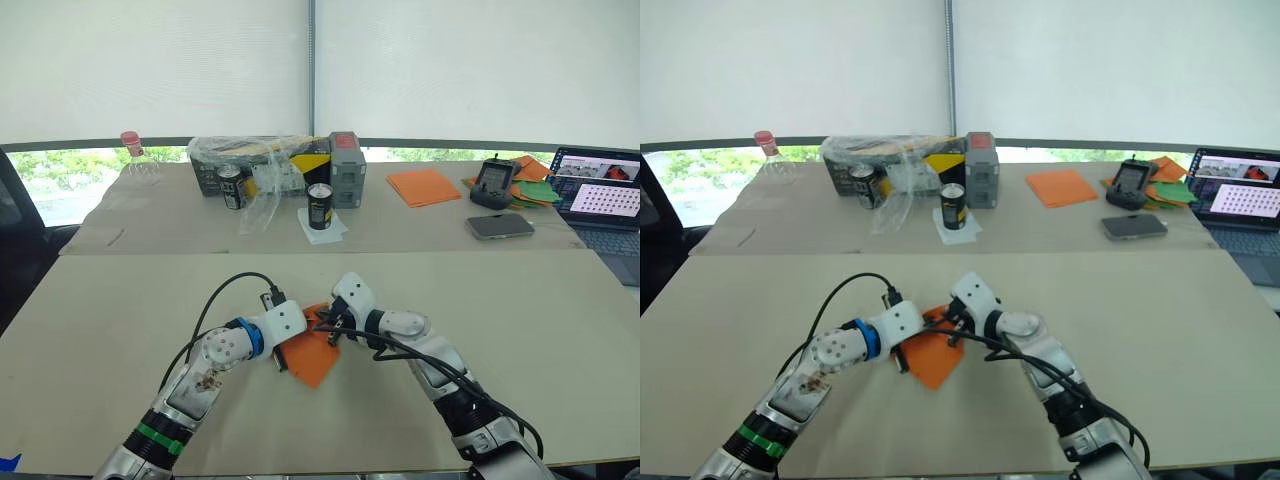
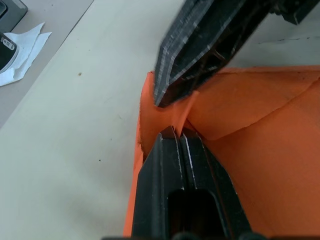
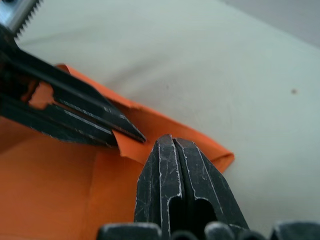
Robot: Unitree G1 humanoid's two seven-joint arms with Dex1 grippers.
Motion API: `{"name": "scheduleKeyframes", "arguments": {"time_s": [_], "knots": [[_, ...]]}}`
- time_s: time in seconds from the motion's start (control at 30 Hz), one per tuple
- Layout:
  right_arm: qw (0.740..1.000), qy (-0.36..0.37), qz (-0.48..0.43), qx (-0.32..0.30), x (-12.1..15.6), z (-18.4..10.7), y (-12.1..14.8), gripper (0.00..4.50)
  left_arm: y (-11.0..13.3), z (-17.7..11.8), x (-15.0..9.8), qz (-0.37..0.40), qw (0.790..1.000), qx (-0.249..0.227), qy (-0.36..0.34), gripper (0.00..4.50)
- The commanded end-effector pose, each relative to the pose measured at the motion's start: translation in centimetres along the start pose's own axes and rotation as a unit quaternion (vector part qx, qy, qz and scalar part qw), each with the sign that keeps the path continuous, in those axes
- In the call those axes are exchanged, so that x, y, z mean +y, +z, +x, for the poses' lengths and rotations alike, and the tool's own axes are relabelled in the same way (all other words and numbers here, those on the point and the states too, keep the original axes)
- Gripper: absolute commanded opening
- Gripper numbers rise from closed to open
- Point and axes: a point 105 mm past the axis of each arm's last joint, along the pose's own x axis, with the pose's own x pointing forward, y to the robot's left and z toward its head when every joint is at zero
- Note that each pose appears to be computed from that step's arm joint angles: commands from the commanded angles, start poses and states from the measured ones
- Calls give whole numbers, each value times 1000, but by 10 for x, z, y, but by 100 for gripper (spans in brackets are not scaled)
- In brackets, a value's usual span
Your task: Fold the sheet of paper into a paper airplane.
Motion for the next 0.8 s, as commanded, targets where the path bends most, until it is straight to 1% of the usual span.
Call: {"name": "scheduleKeyframes", "arguments": {"time_s": [0.03,0.23,0.37,0.4,0.47,0.53,0.63,0.7,0.8], "knots": [[1000,-8,10,25,-3,-1,-12,0,-5,-2,4,-3,1000,17,13,4],[999,-2,15,36,-1,0,-20,0,-6,-9,13,-4,999,25,33,4],[999,8,17,38,3,2,-21,0,-2,-16,22,-20,998,17,50,4],[999,10,17,38,4,3,-21,0,0,-17,25,-25,998,14,56,58],[999,14,17,38,6,4,-21,0,6,-22,30,-53,997,-1,60,118],[999,24,21,40,10,6,-23,0,12,-37,43,-91,993,-19,76,182],[999,24,26,40,11,7,-23,0,10,-58,61,-121,987,-22,108,285],[999,23,29,38,11,8,-23,0,9,-67,68,-132,983,-23,122,352],[999,23,32,35,13,11,-21,0,18,-77,80,-190,968,-70,145,447]]}}
